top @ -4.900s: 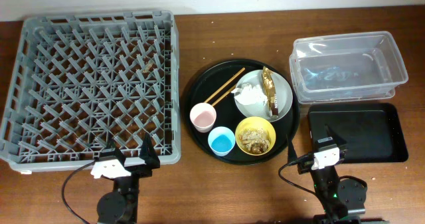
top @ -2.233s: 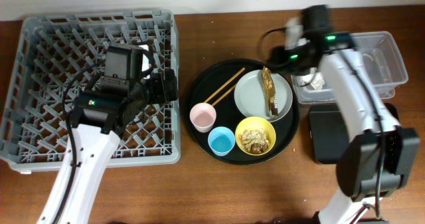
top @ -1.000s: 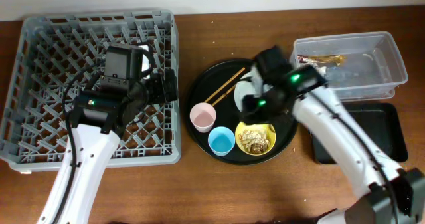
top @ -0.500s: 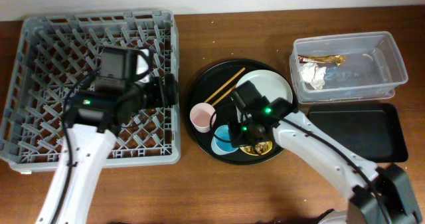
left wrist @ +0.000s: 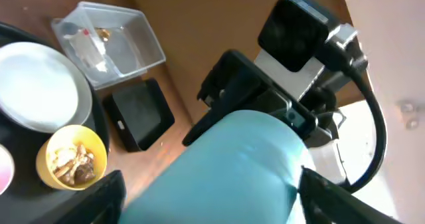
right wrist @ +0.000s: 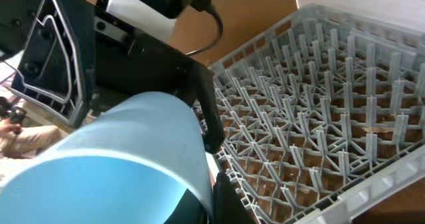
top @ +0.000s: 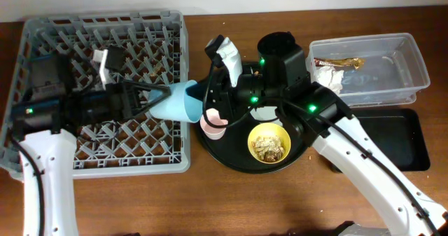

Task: Sort waste into correct bins and load items into the dishwasher rack
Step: 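Hand the blue cup from right gripper to left gripper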

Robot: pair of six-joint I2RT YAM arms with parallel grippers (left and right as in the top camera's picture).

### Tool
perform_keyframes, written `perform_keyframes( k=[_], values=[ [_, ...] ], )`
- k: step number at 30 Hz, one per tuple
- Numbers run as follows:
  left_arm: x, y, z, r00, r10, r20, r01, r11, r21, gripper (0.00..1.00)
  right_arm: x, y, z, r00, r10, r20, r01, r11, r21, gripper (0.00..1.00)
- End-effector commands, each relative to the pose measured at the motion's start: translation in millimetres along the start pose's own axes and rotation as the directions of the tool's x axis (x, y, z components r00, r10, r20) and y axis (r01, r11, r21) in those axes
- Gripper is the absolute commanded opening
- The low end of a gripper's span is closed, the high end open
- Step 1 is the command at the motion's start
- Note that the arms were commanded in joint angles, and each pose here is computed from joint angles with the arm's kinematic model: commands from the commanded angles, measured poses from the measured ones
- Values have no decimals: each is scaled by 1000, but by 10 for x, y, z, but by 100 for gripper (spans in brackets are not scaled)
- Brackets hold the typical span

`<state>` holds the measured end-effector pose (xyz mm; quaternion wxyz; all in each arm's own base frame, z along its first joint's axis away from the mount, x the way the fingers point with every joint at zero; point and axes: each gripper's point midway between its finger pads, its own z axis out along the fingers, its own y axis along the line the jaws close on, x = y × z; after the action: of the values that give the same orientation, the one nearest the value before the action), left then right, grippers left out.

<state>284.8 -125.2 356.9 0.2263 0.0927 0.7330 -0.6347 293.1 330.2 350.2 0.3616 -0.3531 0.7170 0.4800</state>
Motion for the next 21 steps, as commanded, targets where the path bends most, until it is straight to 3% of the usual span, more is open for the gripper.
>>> perform_keyframes(
  k=[1,2,4,6,7,8,11,14,19,21],
  values=[
    [187,-297,246,995,40,-96,-27,991,132,69,-84,-23,41,1000,-13,27,13,1000,7,4],
    [197,-315,255,994,40,-100,-26,990,142,62,-85,-23,40,1000,-13,27,13,1000,7,4],
    [194,-346,246,994,35,-99,-19,987,160,61,-90,-47,39,999,-13,30,13,1000,20,4],
    [194,-346,246,995,18,-102,-2,987,158,80,-148,-102,35,998,-28,53,25,998,56,4],
    [193,-347,245,994,-6,-106,22,988,156,95,-177,-99,33,997,-38,63,34,998,56,4],
    [192,-346,244,994,-17,-107,33,987,154,97,-206,-118,17,997,-38,74,33,998,60,4],
    [199,-364,240,994,-10,-106,27,988,155,97,-283,-330,-150,993,38,108,-48,995,91,4],
    [184,-371,240,995,16,-101,0,987,158,93,-243,-226,-193,996,44,82,-44,999,1,4],
    [141,-376,244,993,75,-92,-59,985,163,95,-98,150,-226,1000,-25,19,29,976,-216,4],
    [126,-378,246,992,94,-89,-79,983,165,95,-90,186,-234,999,-30,16,33,971,-237,4]
  ],
)
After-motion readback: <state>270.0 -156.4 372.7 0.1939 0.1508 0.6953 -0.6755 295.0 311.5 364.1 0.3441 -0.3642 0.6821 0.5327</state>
